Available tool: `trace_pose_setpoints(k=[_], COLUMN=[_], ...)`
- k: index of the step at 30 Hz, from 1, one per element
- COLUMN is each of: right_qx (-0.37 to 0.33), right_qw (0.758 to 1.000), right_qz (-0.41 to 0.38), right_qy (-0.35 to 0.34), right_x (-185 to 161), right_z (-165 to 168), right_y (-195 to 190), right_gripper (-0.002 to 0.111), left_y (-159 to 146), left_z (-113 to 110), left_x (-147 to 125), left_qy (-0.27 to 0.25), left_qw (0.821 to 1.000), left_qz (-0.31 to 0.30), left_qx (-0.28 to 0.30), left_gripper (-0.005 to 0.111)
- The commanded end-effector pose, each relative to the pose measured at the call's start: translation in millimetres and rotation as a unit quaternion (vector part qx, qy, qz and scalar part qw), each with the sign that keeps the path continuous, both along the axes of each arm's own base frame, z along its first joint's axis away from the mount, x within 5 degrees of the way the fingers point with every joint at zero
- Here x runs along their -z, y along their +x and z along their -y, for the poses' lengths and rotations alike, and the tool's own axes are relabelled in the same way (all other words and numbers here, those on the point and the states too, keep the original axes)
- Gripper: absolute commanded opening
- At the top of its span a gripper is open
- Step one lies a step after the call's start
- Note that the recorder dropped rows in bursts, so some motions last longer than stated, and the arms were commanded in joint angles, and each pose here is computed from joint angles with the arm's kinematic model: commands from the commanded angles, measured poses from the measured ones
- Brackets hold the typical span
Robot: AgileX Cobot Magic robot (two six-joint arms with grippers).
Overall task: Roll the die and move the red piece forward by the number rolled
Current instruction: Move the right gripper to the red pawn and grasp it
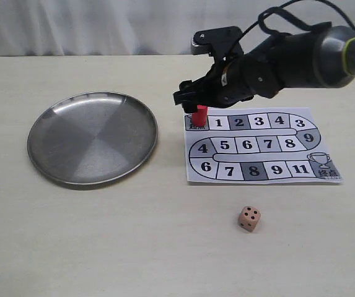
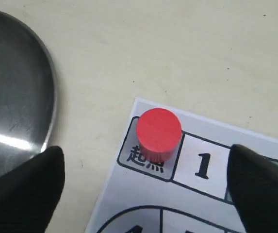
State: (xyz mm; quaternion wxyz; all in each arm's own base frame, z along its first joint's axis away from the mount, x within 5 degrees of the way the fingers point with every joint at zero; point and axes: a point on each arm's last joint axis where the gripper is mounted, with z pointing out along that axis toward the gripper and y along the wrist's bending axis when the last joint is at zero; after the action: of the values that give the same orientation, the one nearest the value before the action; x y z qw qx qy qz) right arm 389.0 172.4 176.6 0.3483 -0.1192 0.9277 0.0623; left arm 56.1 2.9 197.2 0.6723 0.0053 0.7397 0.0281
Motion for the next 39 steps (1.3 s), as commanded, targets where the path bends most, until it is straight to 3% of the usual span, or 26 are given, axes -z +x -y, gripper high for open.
trace_pose_setpoints(k=[1, 8, 10, 18, 22, 39], right_qx=[0.002, 0.025, 0.023, 0.009, 0.012, 0.013], right_qw=[1.000, 1.000, 1.000, 1.000, 1.000, 1.000], right_qz=[-0.003, -0.008, -0.006, 0.010, 0.002, 0.020], right_qy=[-0.001, 0.001, 0.004, 0.014, 0.009, 0.016], right_x=[17.6, 37.3, 39.7, 37.5, 38.5, 18.1], right_z=[-4.2, 8.4, 7.7, -1.7, -0.7, 0.2], right_y=[19.1, 39.5, 40.3, 39.3, 38.4, 36.9], right_gripper=[0.083, 0.082, 0.074, 0.023, 0.004, 0.005], left_y=[0.0, 0.0, 0.0, 0.0, 0.0, 0.0], left_z=[0.6, 0.6, 0.6, 0.6, 0.6, 0.6], left_x=[-0.4, -0.4, -0.4, -0.4, -0.4, -0.4], left_qy=[-0.001, -0.001, -0.001, -0.001, -0.001, -0.001], left_qw=[1.000, 1.000, 1.000, 1.000, 1.000, 1.000], left_qz=[0.005, 0.005, 0.005, 0.005, 0.005, 0.005], left_qx=[0.005, 0.005, 0.005, 0.005, 0.005, 0.005], left_gripper=[0.000, 0.000, 0.000, 0.000, 0.000, 0.000])
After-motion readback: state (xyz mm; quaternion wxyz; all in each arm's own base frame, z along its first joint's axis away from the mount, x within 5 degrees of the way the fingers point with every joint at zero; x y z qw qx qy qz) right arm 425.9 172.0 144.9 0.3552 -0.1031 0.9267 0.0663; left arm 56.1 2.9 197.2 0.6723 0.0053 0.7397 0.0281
